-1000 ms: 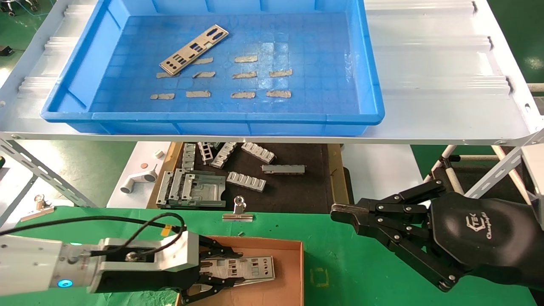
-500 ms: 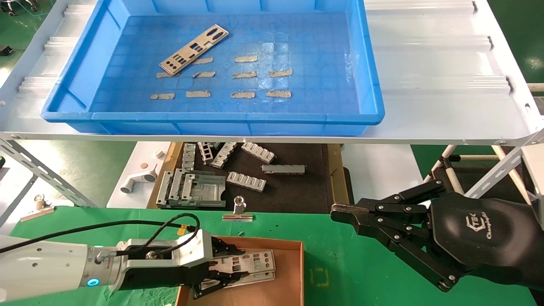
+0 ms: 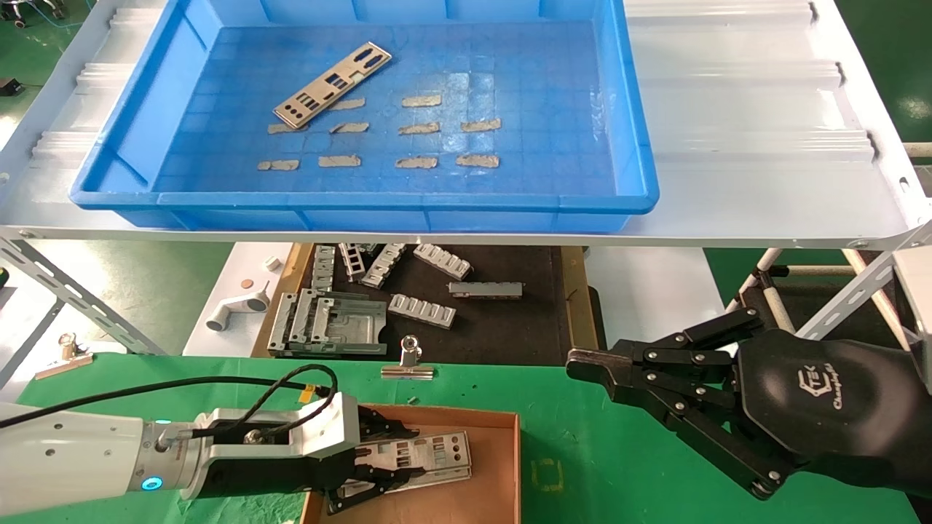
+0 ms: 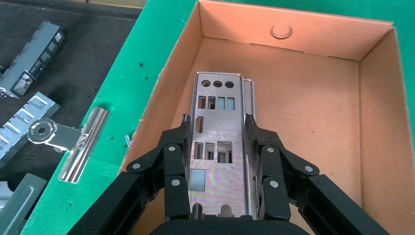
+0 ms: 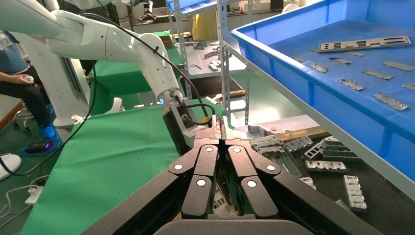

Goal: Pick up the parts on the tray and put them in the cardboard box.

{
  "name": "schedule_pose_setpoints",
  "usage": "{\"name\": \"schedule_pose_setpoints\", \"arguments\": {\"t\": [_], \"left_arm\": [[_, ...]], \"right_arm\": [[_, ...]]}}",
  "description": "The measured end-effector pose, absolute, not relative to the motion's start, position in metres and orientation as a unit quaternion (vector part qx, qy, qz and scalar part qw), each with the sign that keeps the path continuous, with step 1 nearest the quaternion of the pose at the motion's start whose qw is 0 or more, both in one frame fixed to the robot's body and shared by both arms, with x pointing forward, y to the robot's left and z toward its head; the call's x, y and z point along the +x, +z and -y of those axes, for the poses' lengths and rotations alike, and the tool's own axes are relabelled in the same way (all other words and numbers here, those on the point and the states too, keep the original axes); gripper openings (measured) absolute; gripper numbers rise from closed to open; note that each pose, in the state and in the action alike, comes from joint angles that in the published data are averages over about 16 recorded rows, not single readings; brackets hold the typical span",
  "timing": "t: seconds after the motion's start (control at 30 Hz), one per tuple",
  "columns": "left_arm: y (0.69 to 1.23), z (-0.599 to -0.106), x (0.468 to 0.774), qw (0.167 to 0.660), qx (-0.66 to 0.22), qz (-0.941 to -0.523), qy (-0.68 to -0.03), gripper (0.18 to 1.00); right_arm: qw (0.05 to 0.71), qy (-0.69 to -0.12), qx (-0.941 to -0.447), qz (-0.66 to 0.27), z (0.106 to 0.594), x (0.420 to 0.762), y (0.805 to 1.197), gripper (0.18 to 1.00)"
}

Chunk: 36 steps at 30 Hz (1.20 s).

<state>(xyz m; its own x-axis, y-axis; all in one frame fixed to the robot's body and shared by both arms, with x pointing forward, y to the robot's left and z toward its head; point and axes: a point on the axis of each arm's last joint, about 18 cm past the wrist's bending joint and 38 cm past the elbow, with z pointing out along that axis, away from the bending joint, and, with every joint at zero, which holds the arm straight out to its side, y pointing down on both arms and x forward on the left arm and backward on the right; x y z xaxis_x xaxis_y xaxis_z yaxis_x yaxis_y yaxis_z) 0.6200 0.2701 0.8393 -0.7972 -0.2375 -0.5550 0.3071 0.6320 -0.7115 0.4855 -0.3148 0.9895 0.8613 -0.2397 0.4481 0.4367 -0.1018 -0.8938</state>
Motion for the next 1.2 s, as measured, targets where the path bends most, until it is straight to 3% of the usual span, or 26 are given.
{"name": "schedule_pose_setpoints", "arguments": {"t": [0.77, 1.2], "left_arm": [[0.8291, -0.2694, 0.6221, 0.316, 0.015, -0.852, -0.418, 0.429], [0.8309, -0.2698, 0.6248, 0.323, 0.013, -0.849, -0.418, 0.53]], "right_arm": [[0.666, -0.254, -0.698, 0.071, 0.3148, 0.4855, 0.9895, 0.191], [0.666, -0.254, -0.698, 0.071, 0.3148, 0.4855, 0.9895, 0.191]]}}
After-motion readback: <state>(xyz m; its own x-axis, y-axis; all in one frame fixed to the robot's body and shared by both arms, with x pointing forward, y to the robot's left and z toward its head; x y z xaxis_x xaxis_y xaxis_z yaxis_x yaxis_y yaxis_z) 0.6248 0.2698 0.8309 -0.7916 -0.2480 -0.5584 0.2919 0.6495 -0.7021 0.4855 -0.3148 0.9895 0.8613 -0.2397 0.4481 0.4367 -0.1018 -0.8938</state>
